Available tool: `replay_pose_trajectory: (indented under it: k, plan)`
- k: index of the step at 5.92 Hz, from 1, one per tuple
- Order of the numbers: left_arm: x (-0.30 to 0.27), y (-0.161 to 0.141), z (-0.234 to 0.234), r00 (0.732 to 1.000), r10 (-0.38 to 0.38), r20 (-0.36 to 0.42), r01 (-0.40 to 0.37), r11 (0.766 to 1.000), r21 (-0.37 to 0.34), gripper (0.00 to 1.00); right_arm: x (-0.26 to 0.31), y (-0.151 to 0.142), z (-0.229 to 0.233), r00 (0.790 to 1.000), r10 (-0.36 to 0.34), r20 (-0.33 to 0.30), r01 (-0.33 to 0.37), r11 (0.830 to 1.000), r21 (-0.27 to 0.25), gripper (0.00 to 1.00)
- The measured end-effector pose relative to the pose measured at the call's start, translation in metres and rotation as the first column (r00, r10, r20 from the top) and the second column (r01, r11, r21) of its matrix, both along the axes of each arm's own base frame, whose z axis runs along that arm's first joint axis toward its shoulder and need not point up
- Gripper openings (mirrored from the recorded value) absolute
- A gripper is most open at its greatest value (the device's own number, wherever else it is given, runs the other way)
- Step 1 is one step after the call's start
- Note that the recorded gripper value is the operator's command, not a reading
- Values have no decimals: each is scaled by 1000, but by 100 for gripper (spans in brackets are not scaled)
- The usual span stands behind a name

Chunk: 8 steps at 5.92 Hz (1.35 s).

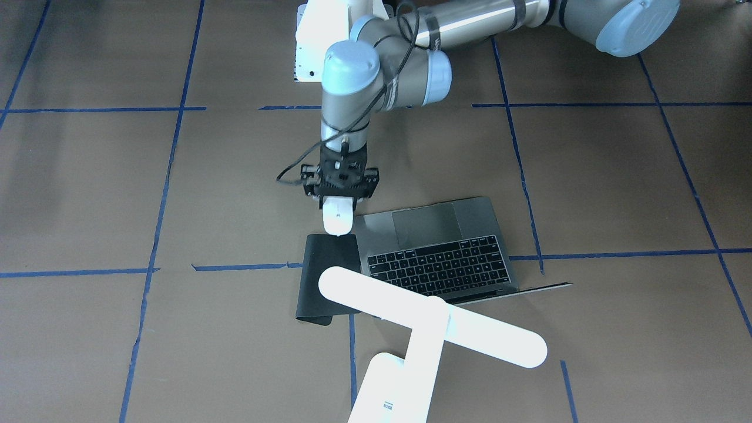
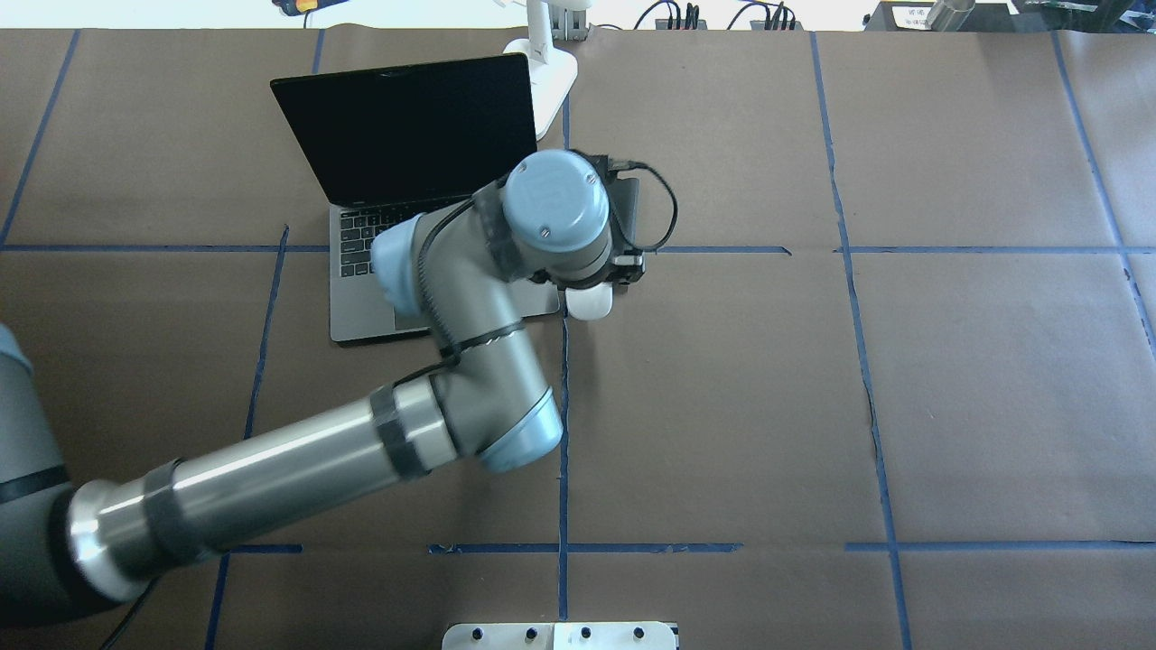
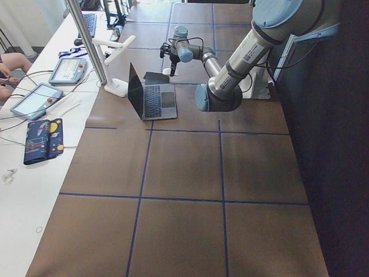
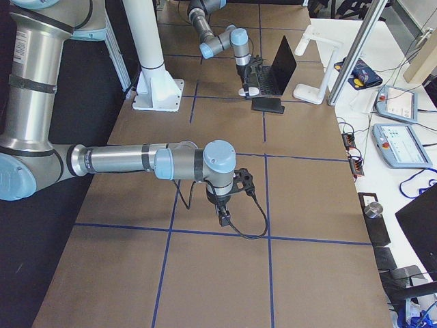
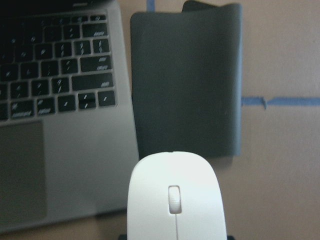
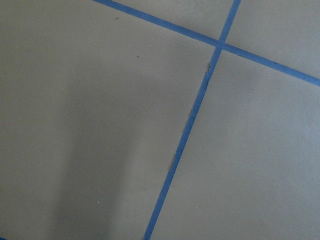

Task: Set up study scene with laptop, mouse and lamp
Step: 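Carry the white mouse with the left gripper onto the mouse pad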

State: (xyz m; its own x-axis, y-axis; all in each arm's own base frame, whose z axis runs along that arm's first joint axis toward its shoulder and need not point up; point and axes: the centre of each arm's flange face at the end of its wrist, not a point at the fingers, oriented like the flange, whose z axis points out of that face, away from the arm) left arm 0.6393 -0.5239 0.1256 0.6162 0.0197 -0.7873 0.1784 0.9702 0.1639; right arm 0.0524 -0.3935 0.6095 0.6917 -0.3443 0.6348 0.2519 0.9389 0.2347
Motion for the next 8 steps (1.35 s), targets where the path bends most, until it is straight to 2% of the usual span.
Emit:
replay_pose_trajectory:
  k: [1, 2, 4, 6, 8]
  plan:
    - [11, -41, -3, 1000, 7, 8, -7, 1000, 3, 7, 0, 0, 0, 1000, 0, 2, 0, 1000, 0, 100]
    - [15, -65, 2, 1000, 16, 13, -16, 1000, 4, 98, 0, 0, 0, 1000, 0, 4, 0, 1000, 1, 100]
    - [18, -76, 6, 1000, 22, 15, -22, 1000, 3, 100, 0, 0, -1, 1000, 0, 7, 0, 1000, 1, 100]
    - [15, -74, -5, 999, 40, -13, -40, 999, 0, 100, -1, -1, -1, 1000, 0, 7, 0, 1000, 2, 100]
    - [-4, -63, -9, 994, 89, -61, -90, 996, -22, 100, -1, -1, -1, 1000, 0, 6, 0, 1000, 1, 100]
